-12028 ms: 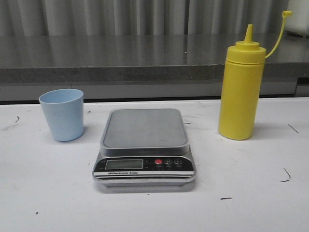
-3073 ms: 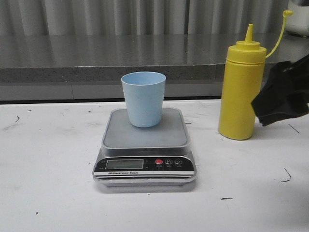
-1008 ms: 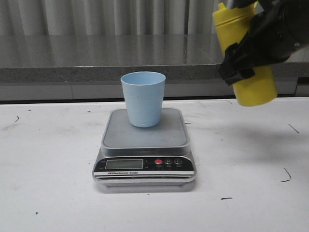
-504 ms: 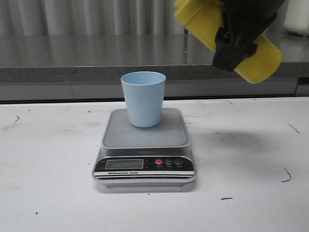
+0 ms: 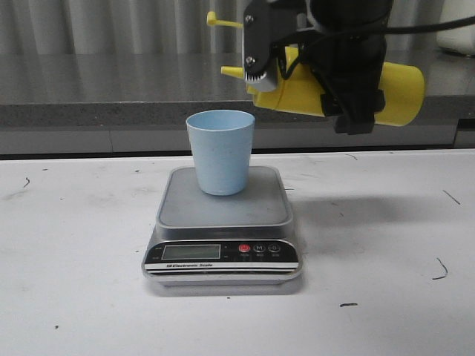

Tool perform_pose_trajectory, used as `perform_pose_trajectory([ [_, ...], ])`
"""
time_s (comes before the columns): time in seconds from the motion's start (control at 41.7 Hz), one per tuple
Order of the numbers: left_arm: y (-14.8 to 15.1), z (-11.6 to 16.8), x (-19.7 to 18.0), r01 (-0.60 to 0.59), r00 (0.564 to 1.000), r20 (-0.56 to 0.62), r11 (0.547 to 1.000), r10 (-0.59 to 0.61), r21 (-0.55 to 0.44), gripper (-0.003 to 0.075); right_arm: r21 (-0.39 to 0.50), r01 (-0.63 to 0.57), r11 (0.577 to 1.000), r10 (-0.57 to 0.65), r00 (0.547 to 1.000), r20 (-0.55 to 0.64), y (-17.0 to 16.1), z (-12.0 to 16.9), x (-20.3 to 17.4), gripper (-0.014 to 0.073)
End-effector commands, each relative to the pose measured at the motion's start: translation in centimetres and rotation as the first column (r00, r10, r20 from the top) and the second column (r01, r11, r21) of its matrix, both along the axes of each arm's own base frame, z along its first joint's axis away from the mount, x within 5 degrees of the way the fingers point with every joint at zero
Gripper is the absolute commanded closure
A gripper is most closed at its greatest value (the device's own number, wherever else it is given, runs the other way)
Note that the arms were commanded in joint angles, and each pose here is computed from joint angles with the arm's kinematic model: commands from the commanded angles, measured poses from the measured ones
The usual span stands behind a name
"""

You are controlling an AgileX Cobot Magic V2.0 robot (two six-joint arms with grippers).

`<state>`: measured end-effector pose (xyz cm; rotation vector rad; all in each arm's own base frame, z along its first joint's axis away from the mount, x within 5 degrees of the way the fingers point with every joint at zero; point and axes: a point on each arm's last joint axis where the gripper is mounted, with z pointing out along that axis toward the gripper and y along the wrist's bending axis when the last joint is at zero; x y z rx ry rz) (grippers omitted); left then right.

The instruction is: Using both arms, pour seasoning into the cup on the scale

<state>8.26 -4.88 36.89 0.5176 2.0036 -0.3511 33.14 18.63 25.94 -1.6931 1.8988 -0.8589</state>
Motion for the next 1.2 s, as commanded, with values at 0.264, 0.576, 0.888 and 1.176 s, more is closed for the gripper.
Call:
perform_pose_trajectory([
  [0.264, -0.1, 1.3, 0.1, -0.003, 0.997, 0.073, 0.998, 0.007, -0.056, 0.0292, -0.193, -0.027, 0.981, 0.062, 0.982, 0.18, -0.8, 3.4, 0.9, 0.0232],
  [0.576, -0.1, 1.3, 0.1, -0.003, 0.997, 0.073, 0.998, 0.007, -0.056, 0.0292, -0.304, -0.022, 0.953, 0.098, 0.966, 0.239, -1.2, 4.2, 1.2, 0.0232],
  [0.888, -0.1, 1.3, 0.1, -0.003, 0.997, 0.073, 0.998, 0.007, -0.056, 0.0292, -0.343, -0.047, 0.938, 0.147, 0.951, 0.272, -1.0, 4.6, 1.4, 0.0232],
  [1.176, -0.1, 1.3, 0.1, -0.003, 0.997, 0.073, 0.998, 0.007, -0.056, 0.0292, 0.052, 0.116, 0.992, -0.125, 0.96, 0.251, -0.8, 3.5, 1.1, 0.0232],
])
